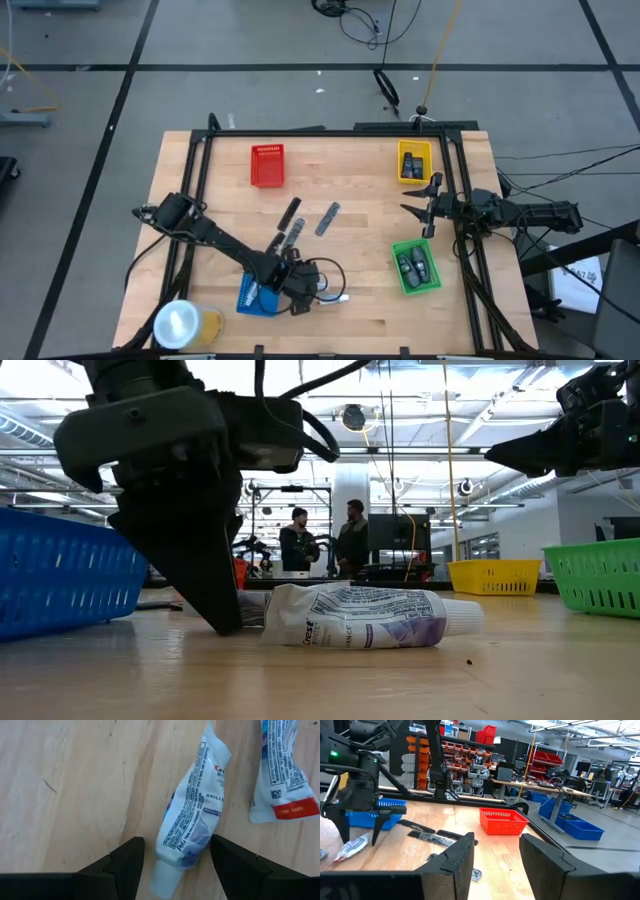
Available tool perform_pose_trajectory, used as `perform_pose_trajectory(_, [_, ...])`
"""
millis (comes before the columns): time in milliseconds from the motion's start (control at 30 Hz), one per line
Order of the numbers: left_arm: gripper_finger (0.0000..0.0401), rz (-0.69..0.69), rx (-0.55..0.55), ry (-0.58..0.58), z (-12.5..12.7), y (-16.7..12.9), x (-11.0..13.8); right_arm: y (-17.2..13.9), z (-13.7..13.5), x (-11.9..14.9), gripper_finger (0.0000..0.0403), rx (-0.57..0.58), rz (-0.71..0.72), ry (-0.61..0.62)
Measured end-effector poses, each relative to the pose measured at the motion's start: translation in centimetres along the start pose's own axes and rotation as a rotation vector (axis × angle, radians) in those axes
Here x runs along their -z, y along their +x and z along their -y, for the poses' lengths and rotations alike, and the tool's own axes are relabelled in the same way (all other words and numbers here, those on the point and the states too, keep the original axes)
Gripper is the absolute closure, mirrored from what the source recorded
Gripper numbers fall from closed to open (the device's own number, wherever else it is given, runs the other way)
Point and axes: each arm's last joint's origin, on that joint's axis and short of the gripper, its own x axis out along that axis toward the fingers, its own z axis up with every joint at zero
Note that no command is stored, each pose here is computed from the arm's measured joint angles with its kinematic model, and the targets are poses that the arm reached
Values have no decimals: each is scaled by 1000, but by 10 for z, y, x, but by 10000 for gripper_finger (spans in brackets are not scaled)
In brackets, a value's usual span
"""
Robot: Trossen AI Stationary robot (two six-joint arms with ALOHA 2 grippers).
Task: Pick & Place Travel size toiletries
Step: Put the left white purple toothpaste into the blue basket
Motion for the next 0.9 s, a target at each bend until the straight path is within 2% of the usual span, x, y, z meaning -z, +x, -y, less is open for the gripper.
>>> perform_pose_trajectory(567, [171, 66, -9, 334, -3, 2, -8, 0, 0, 0, 250, 0, 0, 0])
perform_pose_trajectory(733, [171, 66, 38, 363, -2, 2, -10, 0, 0, 0, 249, 0, 0, 0])
perform_pose_trajectory(900, [171, 19, 140, 318, -5, 3, -12, 0, 0, 0, 251, 0, 0, 0])
